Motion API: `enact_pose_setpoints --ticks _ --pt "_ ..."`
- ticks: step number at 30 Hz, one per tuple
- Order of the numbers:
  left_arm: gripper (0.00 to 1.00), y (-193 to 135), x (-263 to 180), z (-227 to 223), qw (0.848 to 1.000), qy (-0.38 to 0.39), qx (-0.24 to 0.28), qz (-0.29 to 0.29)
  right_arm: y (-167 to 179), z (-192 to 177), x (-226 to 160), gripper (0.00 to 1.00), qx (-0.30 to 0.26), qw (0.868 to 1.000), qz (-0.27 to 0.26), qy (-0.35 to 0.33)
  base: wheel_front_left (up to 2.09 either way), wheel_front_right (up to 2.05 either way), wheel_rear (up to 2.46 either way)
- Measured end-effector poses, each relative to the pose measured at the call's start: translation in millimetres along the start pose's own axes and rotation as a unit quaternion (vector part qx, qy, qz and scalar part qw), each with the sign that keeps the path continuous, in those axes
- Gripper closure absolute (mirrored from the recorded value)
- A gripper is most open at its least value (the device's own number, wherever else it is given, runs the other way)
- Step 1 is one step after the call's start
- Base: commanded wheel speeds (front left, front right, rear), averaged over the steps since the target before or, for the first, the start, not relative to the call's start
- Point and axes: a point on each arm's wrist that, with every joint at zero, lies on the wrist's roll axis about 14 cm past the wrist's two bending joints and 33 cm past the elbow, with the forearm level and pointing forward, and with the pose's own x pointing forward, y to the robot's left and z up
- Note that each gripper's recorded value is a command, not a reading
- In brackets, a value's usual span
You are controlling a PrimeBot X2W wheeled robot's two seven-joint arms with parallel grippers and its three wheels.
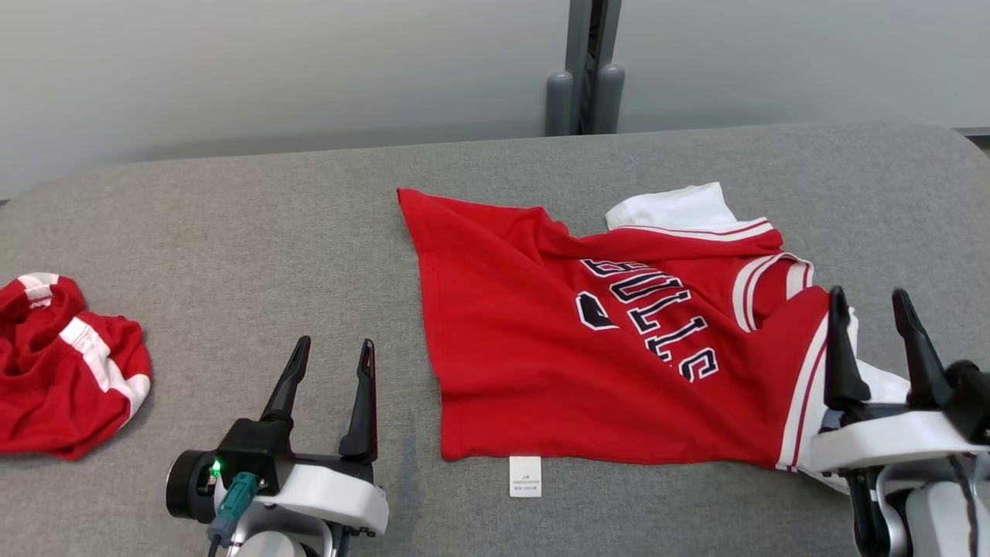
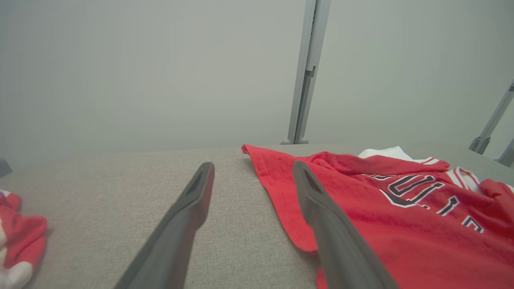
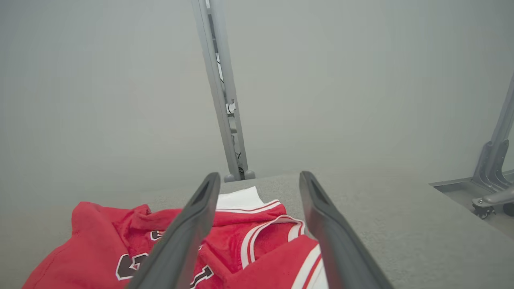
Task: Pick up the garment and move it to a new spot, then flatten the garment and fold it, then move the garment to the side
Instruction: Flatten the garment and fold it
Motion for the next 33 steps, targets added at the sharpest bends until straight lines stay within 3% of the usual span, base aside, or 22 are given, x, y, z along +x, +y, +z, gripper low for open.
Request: enact_pose_setpoints --ticks 6,9,24,33 --pt "0.0 6.7 -9.8 0.6 1.0 0.001 -0.009 0.013 43.6 36.8 10.5 0.0 -0.067 0.992 0.091 -0.054 0.0 0.0 0.0" --pt "0.0 8.8 -13.7 2.0 1.0 -0.001 -0.012 0.016 40.2 33.9 7.5 0.0 -0.12 0.985 0.111 -0.046 0.0 0.0 0.0" --pt "0.0 3.9 -20.1 -7.2 1.0 0.014 -0.022 0.01 40.2 15.2 -0.6 0.0 -0.092 0.99 0.105 -0.02 0.0 0.0 0.0" --pt "0.0 -54.2 -38.0 -77.5 0.984 0.131 -0.034 -0.117 25.8 6.5 -3.2 0.0 -0.088 0.993 0.082 -0.005 0.0 0.0 0.0"
